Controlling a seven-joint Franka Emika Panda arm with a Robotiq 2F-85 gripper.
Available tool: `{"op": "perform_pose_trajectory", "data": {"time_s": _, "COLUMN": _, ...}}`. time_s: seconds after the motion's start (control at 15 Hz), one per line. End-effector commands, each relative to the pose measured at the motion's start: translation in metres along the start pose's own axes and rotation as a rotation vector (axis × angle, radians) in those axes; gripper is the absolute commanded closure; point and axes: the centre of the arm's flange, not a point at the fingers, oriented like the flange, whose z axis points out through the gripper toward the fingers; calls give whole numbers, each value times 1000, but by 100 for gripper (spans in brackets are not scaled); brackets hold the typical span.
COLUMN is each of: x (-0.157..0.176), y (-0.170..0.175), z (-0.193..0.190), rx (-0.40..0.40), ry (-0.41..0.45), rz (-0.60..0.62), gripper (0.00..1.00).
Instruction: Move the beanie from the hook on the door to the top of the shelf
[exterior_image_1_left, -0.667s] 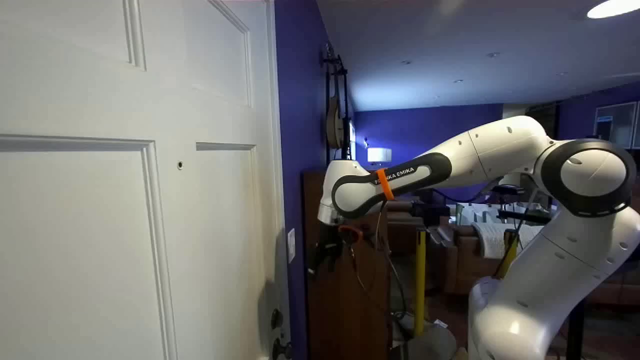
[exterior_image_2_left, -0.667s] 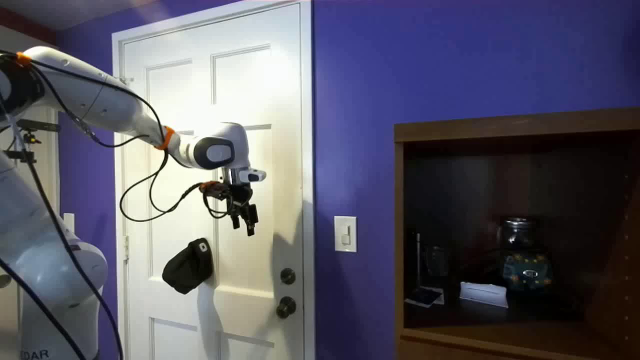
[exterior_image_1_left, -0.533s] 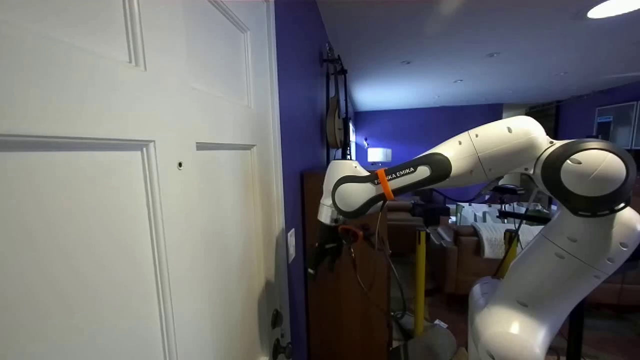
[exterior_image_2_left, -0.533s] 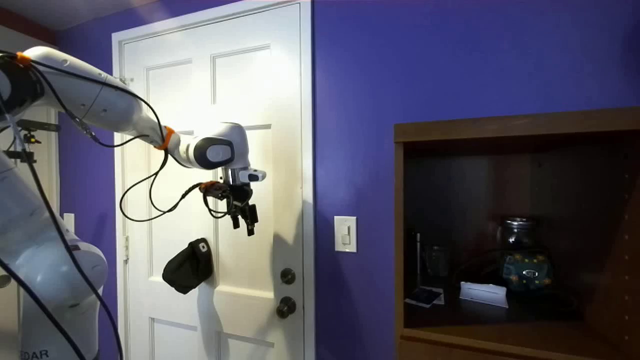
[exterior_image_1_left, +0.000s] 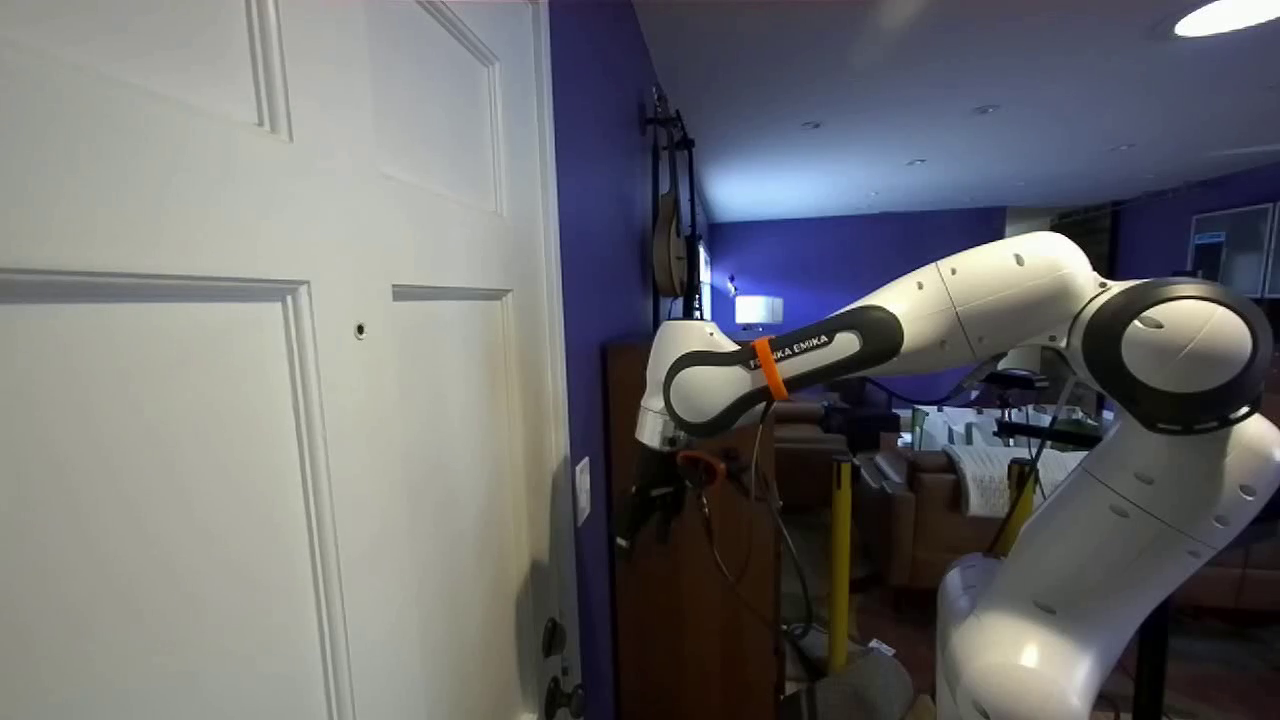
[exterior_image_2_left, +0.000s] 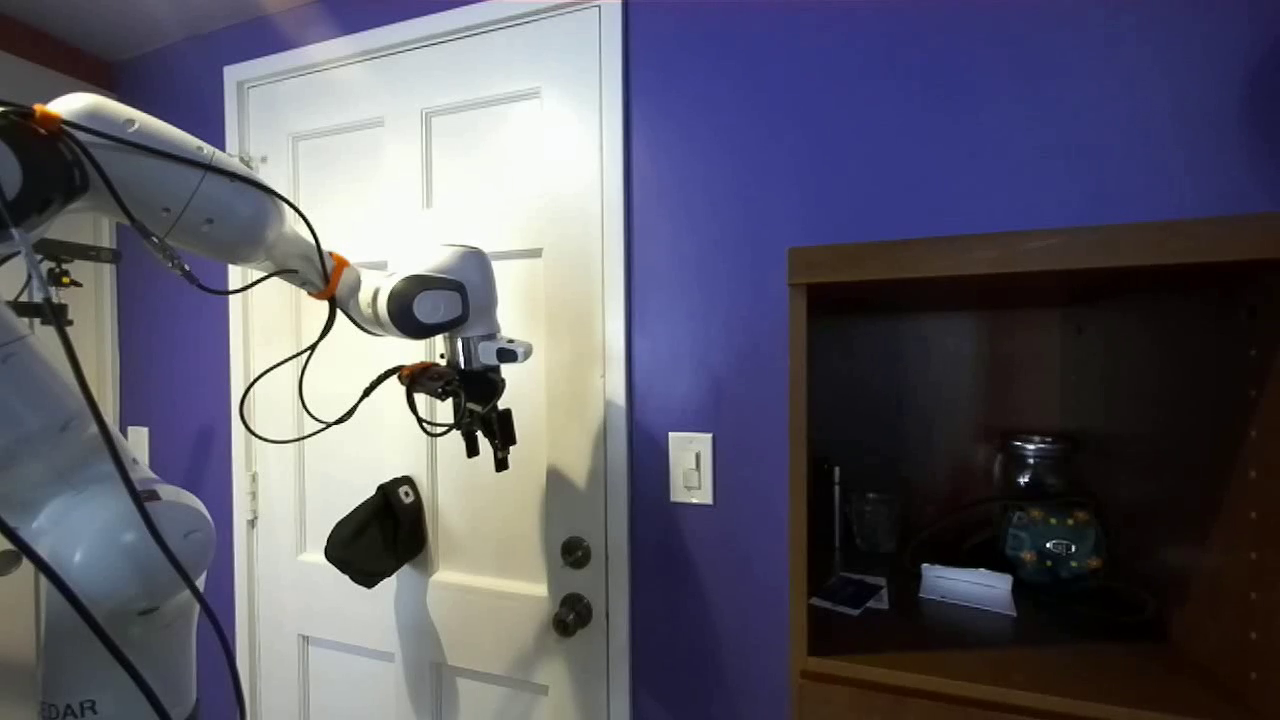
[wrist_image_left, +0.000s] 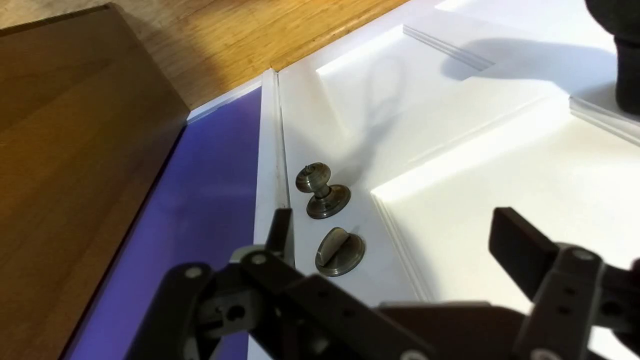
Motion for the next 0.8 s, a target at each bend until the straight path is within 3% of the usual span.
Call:
{"op": "perform_pose_trajectory", "data": {"time_s": 0.0, "x": 0, "y": 0, "z": 0, "rx": 0, "ry": 0, "rz": 0, "gripper": 0}}
{"op": "perform_pose_trajectory", "data": {"time_s": 0.4, "x": 3, "y": -7, "z": 1, "rx": 2, "ry": 7, "rz": -22, "gripper": 0}}
{"op": "perform_pose_trajectory", "data": {"time_s": 0.73, "x": 3, "y": -83, "z": 6, "rx": 0, "ry": 14, "rz": -189, "gripper": 0}}
